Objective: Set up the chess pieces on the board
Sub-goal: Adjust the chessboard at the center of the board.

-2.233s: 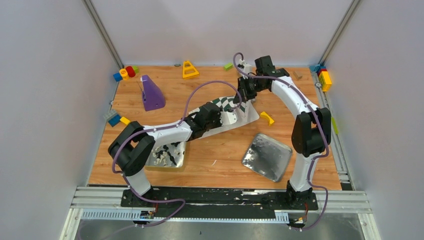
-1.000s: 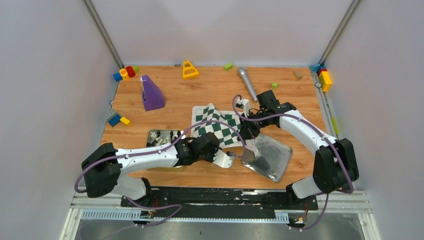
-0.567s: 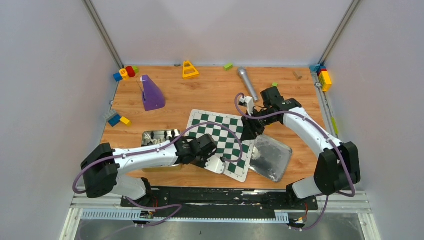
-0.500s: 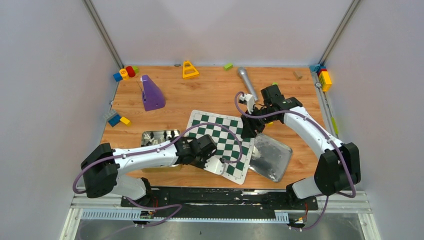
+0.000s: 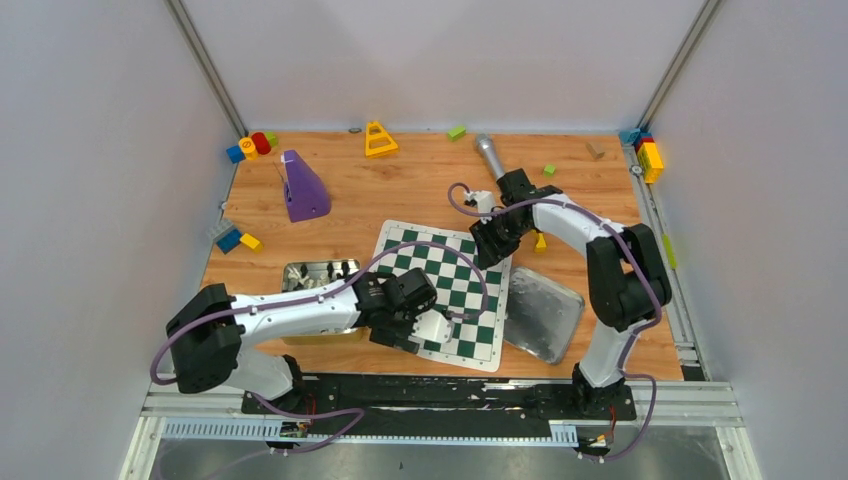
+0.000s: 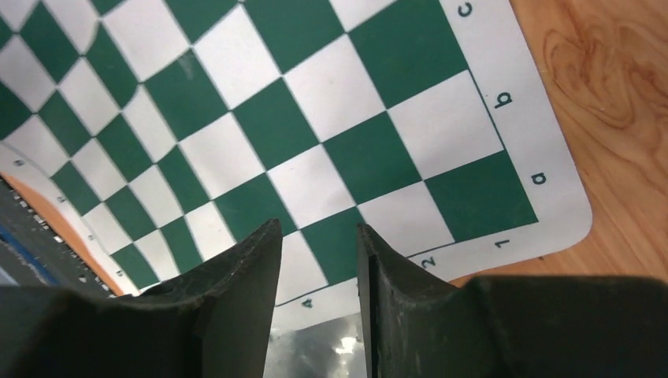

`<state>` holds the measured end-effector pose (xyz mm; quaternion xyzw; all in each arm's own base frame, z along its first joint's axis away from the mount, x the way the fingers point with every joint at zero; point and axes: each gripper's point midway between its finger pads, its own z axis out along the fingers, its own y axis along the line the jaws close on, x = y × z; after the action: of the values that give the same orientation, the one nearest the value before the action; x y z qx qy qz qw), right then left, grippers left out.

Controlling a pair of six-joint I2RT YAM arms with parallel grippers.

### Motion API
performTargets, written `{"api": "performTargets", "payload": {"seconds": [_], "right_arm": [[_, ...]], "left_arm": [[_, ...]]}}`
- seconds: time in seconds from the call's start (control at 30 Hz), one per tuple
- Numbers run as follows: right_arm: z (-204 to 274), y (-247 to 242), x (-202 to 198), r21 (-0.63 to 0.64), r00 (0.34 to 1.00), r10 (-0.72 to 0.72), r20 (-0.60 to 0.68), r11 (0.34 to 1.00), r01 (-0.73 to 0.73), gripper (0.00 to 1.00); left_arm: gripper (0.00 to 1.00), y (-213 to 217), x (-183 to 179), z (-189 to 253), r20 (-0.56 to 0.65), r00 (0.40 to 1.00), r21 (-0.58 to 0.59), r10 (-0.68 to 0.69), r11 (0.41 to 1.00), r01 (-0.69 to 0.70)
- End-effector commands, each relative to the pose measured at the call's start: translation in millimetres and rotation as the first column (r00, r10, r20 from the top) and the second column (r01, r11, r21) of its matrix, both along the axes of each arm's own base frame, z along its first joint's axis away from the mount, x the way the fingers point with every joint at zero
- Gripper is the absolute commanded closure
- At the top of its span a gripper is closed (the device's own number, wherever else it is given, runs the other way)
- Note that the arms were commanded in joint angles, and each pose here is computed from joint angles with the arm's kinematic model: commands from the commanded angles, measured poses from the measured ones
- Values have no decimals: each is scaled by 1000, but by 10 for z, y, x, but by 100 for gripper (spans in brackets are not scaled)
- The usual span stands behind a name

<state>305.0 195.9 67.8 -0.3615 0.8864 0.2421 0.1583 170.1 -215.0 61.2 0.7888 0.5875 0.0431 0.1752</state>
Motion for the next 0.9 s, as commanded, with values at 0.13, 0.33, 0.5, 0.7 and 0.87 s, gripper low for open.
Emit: {"api": "performTargets", "payload": {"seconds": [0.13, 0.33, 0.5, 0.7, 0.87], "right_arm": [[-297, 72, 388, -89, 997, -22, 68, 996, 28, 64], [-463, 53, 651, -150, 994, -46, 103, 987, 61, 70], [-502, 105, 980, -169, 987, -74, 145, 981, 98, 74], [-404, 147, 1332, -150, 972, -135, 194, 975, 165, 76], [77, 111, 1338, -39, 959, -163, 230, 983, 177, 61]], "left_arm": [[0, -273, 283, 676, 85, 991, -303, 102, 950, -71], [0, -159, 471, 978, 37, 983, -446, 181, 883, -146], [0, -65, 429, 941, 18, 982, -428, 187, 889, -161], [0, -91, 597, 867, 50, 967, -437, 250, 876, -204], [0, -66, 830, 842, 61, 941, -450, 332, 851, -271]]}}
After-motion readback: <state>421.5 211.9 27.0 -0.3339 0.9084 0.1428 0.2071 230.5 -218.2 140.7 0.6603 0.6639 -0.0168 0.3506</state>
